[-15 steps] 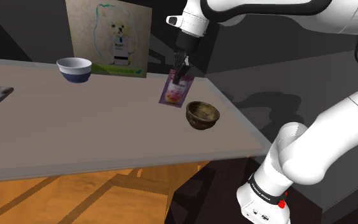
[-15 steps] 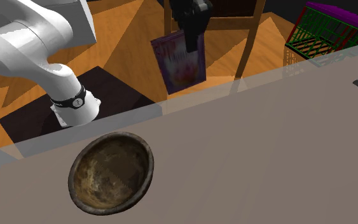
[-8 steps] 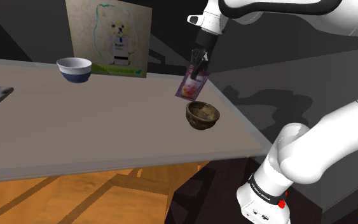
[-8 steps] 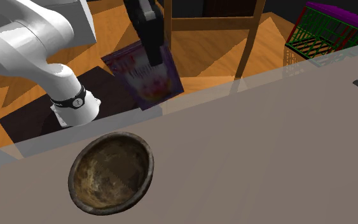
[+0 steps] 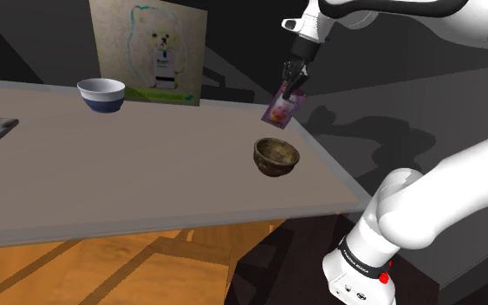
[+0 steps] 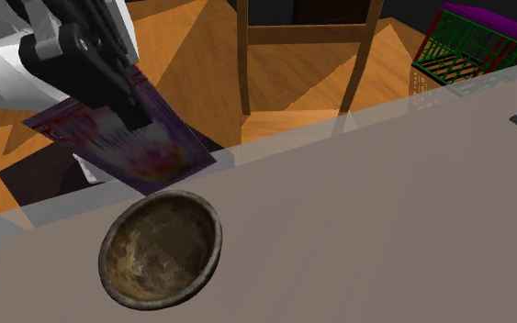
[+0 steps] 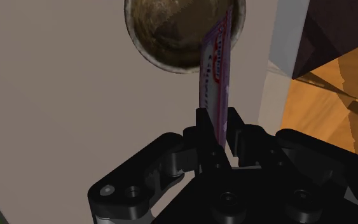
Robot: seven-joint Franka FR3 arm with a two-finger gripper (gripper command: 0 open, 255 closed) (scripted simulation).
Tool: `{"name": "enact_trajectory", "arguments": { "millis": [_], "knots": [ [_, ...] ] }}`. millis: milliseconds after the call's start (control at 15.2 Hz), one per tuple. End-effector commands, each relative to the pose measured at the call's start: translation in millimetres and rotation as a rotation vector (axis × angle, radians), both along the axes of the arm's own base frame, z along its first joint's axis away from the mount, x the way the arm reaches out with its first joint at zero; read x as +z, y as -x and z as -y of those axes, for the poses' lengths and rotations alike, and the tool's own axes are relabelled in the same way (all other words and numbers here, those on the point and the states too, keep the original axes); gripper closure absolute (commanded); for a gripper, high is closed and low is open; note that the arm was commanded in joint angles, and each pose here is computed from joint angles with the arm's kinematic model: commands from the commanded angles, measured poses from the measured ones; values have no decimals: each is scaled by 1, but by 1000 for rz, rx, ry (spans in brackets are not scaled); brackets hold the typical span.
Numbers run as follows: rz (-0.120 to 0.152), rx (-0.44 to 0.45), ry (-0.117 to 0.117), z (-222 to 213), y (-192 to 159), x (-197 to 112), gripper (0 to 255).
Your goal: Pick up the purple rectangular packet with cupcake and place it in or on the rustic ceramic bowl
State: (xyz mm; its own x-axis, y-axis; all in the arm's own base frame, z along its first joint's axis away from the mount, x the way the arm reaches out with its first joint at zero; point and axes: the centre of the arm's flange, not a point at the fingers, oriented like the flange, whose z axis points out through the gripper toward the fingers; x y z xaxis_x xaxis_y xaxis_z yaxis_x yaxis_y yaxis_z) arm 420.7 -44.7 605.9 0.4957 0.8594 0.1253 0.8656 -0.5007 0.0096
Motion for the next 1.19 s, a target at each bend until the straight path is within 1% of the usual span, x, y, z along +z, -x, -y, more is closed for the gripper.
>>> {"name": "enact_trajectory", "arguments": {
  "millis": [0, 66, 1122],
  "knots": [
    [0, 1, 0, 26, 4, 5, 255],
    [0, 1, 0, 35, 5, 7, 255],
    [0, 1, 0, 35, 5, -78, 255]
  ]
}}
